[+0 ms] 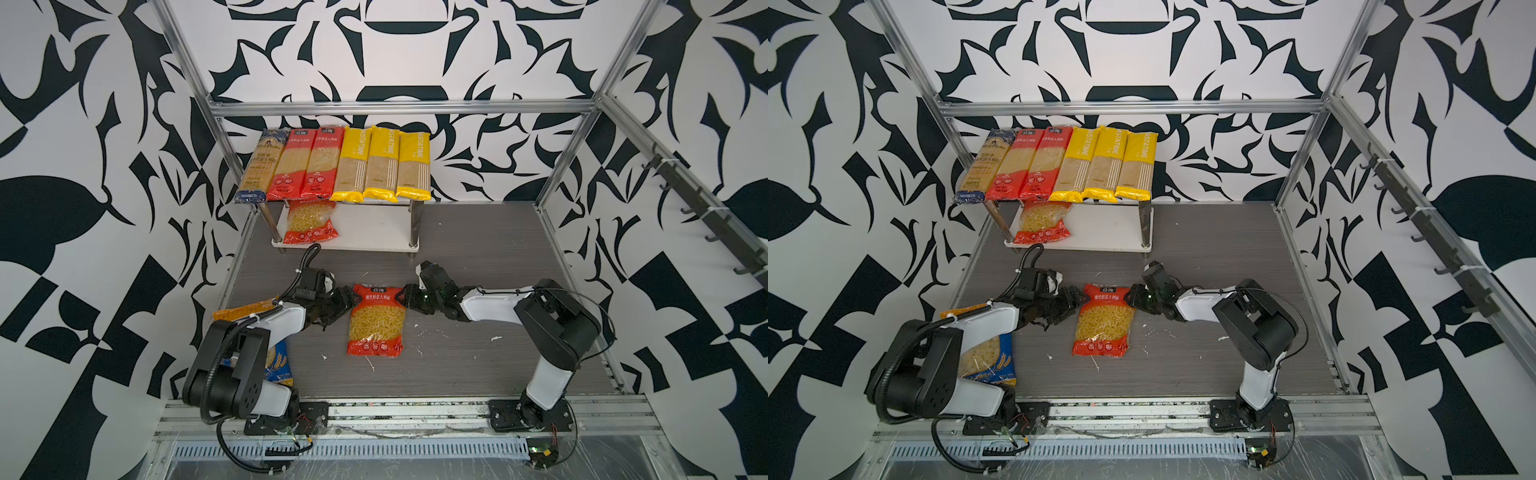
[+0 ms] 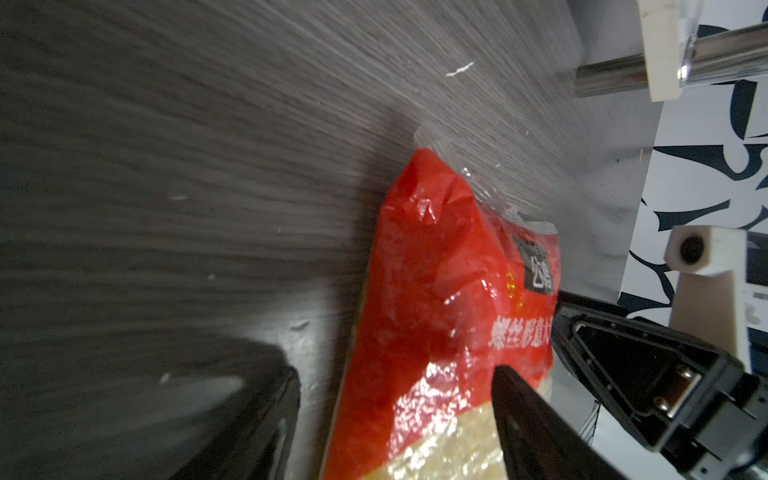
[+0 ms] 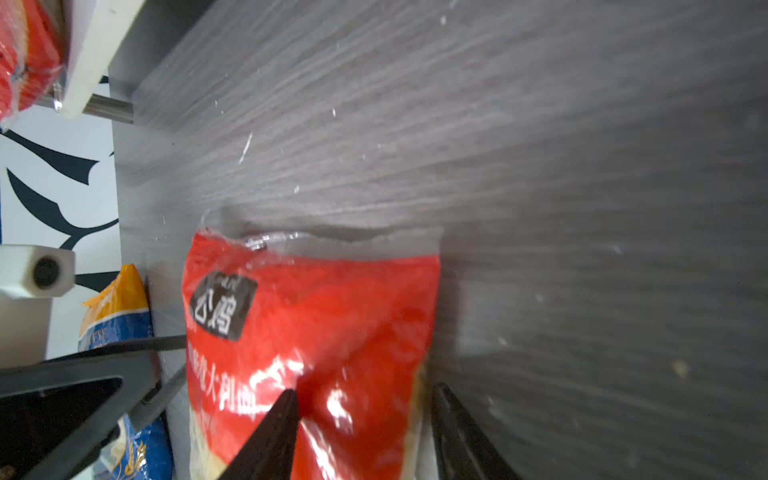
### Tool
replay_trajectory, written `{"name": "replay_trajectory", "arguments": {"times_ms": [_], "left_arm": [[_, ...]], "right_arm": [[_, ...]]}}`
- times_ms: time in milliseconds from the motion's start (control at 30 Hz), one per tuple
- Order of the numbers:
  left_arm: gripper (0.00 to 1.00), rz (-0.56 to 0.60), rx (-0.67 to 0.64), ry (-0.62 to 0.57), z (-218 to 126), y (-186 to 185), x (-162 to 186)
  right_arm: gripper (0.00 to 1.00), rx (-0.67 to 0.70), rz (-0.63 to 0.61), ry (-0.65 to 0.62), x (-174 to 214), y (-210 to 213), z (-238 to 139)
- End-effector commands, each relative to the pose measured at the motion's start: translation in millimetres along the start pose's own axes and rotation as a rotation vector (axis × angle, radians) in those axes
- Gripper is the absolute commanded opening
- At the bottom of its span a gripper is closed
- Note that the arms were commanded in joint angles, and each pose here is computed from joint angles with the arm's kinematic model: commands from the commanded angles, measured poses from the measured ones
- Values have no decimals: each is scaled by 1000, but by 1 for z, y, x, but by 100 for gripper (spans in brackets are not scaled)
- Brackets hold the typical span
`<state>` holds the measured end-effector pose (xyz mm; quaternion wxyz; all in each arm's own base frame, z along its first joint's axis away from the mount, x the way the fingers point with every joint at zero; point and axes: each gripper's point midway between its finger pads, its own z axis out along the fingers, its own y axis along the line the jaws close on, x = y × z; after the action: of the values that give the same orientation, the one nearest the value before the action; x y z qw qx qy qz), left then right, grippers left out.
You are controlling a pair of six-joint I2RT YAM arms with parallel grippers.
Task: Place and organize the pasta boxes and bags onto the shelf
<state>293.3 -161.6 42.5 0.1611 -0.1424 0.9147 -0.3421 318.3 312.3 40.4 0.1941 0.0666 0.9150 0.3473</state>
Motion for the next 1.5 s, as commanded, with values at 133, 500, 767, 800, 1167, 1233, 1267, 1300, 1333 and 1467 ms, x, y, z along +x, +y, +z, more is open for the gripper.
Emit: {"name": "replay_trajectory", "arguments": {"times_ms": [133,500,767,800,1167,1233,1267,1300,1333,1467], "left_arm": [[72,55,57,43,27,-25,0],[43,93,115,30,12,-46,-2],[29,192,211,-48,-31,-86,-9],[28,210,227,-61,-37,-92,-9],[23,520,515,-320,-131,-184,-11],[21,528,524,-320,-132,-187,-9],[20,526,521,-312,-129,-187,-8],[19,525,520,-305,-127,-186,-7],[18,520,518,-296,-123,-185,-6],[14,473,462,-275,-104,-166,-6]], "right_arm": [[45,-115,-41,-30,-17,32,12],[10,-306,-83,-93,-26,72,-15],[1,-429,-180,-198,-39,116,-66],[0,-445,-203,-214,-40,123,-74],[0,-615,-467,-458,-54,185,-166],[0,-621,-473,-440,-53,189,-166],[0,-628,-465,-429,-53,191,-164],[0,-625,-454,-419,-52,189,-161],[0,-620,-441,-406,-51,188,-156],[0,-566,-387,-363,-46,170,-129]]}}
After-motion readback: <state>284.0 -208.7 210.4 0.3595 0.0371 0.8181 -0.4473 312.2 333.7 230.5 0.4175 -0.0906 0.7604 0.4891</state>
